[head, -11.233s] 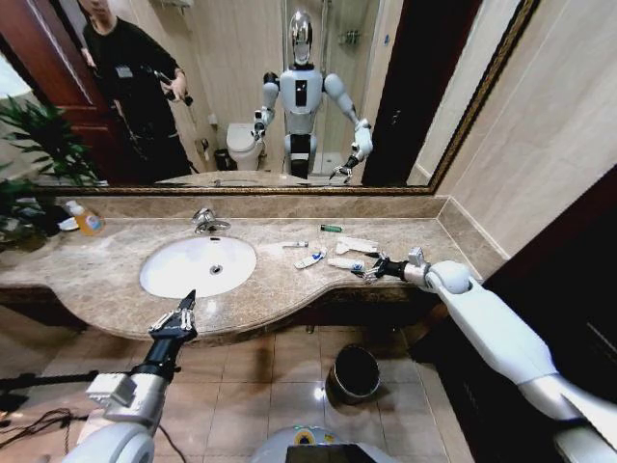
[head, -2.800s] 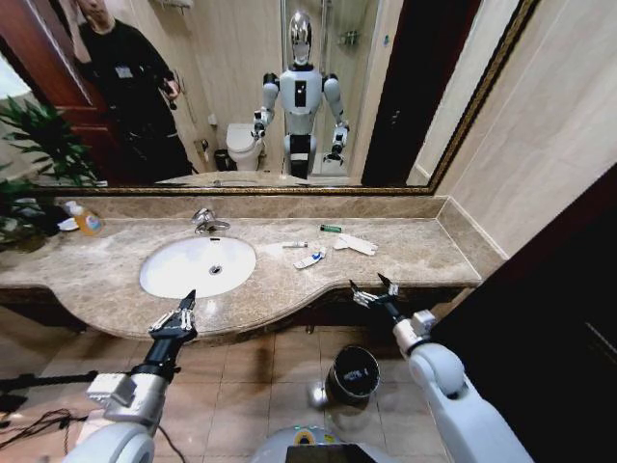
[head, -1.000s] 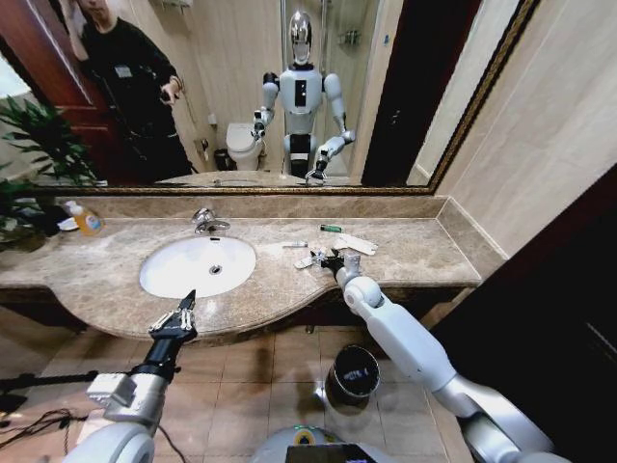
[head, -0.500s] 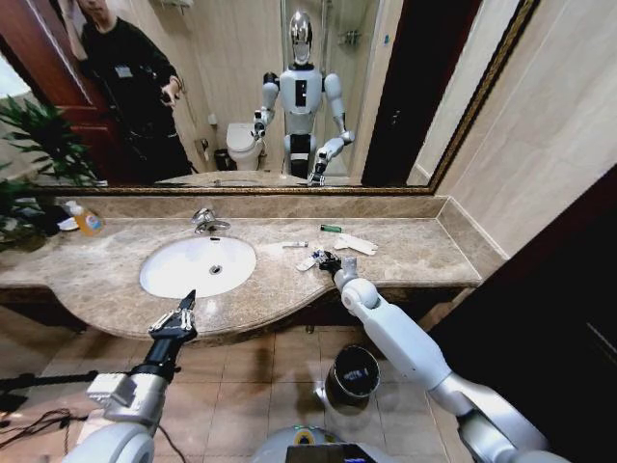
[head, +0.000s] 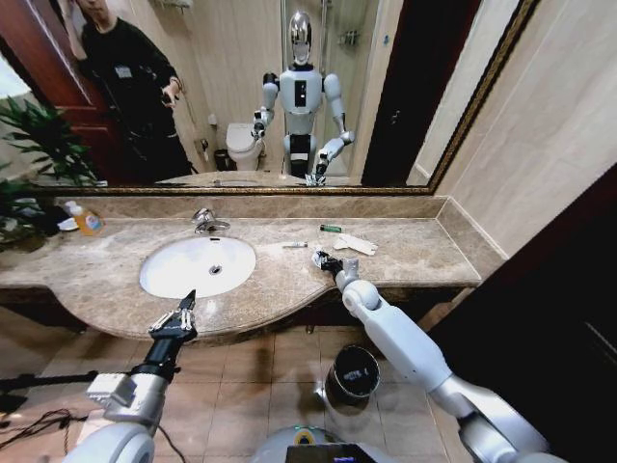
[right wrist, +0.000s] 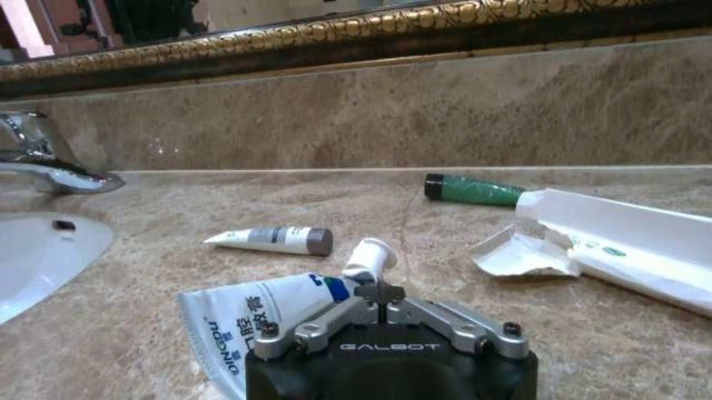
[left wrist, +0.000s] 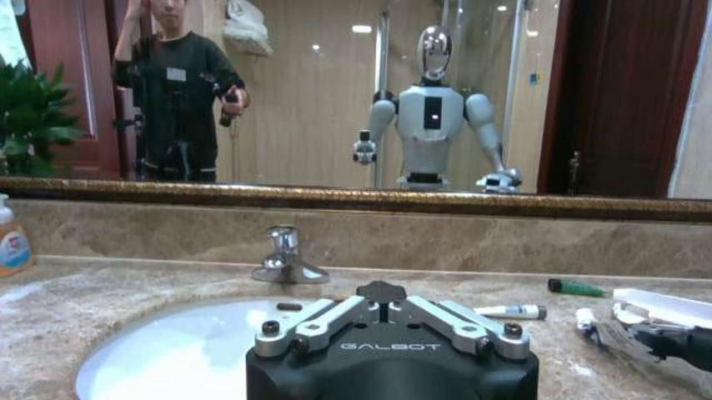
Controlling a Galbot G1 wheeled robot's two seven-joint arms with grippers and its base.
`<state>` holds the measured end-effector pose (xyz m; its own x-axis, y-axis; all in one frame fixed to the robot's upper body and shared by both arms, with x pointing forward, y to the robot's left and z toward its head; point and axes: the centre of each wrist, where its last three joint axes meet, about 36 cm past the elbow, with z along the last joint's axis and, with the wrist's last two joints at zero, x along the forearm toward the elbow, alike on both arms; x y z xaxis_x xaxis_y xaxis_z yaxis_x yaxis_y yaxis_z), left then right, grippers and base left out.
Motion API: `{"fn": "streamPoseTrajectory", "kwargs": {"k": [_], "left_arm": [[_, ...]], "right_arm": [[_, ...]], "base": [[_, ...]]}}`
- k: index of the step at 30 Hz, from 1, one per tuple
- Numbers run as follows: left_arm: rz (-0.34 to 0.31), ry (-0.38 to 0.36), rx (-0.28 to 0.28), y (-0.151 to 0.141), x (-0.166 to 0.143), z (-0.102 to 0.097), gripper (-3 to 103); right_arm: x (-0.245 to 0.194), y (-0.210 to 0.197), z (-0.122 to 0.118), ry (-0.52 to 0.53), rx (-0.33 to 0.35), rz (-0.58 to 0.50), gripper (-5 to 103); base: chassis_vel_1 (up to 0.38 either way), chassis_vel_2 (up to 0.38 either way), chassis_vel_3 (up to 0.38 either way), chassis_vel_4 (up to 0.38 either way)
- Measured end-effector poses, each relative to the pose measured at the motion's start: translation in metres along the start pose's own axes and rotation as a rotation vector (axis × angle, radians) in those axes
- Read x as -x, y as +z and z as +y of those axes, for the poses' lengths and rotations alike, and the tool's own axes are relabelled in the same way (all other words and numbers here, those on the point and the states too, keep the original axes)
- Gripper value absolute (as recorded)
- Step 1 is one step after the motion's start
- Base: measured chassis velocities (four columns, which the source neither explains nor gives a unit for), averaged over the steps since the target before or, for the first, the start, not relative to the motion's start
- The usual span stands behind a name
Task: Pick up the trash from the sink and place it in the trash bin.
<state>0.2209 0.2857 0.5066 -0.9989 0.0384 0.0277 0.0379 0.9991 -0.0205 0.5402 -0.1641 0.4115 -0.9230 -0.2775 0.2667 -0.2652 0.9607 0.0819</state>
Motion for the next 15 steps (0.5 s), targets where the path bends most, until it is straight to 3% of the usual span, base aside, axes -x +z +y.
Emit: {"fn": "streamPoseTrajectory", "kwargs": {"k": [15], "left_arm": [[0.0,0.0,0.0,0.0,0.0,0.0,0]], "right_arm": [[-0.022,-0.007,-0.004,-0.021,-0.006,-0.063,0]], "base": [[0.0,0.0,0.0,0.0]]}}
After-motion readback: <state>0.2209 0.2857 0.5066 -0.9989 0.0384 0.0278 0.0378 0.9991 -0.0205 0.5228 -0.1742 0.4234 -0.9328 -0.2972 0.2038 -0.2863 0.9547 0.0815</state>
